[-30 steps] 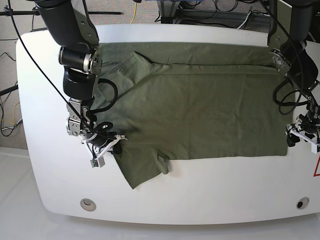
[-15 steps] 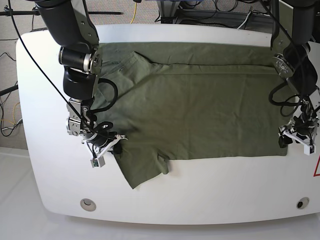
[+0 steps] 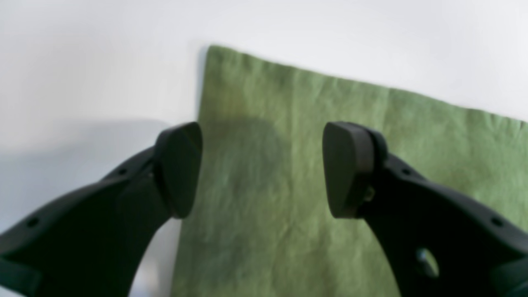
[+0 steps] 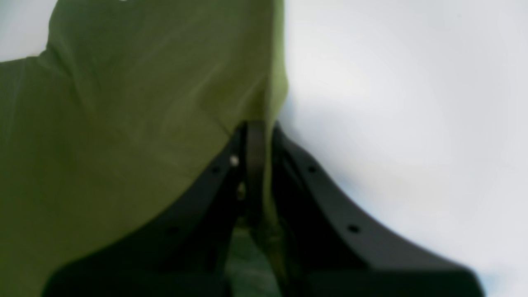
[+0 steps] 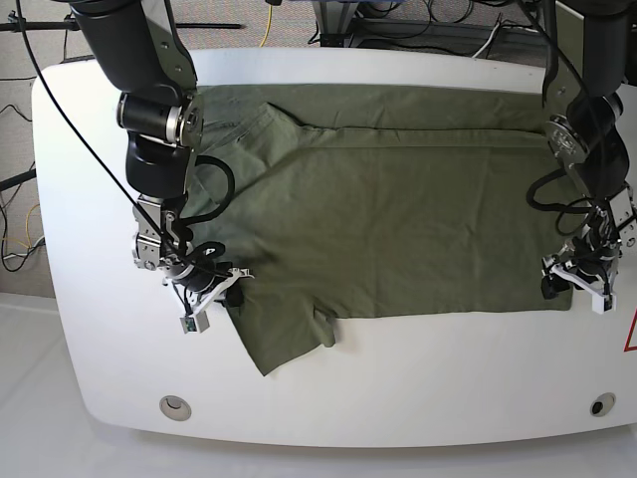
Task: Fold the T-shirt properly
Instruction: 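Lower the left gripper onto the shirt's other hem corner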
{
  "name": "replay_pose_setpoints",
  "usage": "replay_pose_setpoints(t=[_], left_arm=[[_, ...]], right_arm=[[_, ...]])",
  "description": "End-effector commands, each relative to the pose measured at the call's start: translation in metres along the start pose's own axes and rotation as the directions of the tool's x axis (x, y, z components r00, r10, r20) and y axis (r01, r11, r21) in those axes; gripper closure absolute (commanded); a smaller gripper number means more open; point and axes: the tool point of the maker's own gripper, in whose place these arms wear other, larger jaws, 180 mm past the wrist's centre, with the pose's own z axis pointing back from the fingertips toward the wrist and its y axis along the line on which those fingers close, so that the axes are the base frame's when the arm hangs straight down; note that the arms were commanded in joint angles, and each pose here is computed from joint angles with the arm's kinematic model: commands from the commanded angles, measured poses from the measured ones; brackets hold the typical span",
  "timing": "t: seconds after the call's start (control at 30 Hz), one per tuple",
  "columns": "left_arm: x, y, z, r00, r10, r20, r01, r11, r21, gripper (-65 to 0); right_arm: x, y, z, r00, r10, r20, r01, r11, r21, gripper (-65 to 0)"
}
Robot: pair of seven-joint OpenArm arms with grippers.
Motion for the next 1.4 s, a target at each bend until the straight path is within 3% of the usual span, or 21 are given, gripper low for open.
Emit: replay_pose_setpoints(t=[0.0, 0.17, 0.5, 1.37], left_arm=[[0.034, 0.008, 0.005, 0.997, -0.012, 0.079, 0.011, 1.0, 0.014, -42.3], [0.02, -0.001, 0.0, 0.998, -0.062, 0.023, 0.063, 0.998, -0.005, -42.3], [0.013, -0.009, -0.001, 0.996, -0.094, 0.0, 0.094, 0.995, -0.029, -42.0], [0.009, -0.005, 0.002, 0.997, -0.081, 0.01, 0.081, 0.996, -0.029, -41.6]], right_arm=[[0.025, -0.002, 0.002, 0.999, 0.025, 0.046, -0.025, 1.0, -0.002, 0.0], [0.021, -0.001, 0.002, 0.999, 0.024, 0.031, -0.024, 1.0, 0.003, 0.0], [0.022, 0.002, 0.001, 0.999, 0.027, 0.033, -0.027, 1.0, 0.011, 0.0], [0.025, 0.001, 0.002, 0.999, 0.03, 0.036, -0.03, 1.0, 0.007, 0.0]])
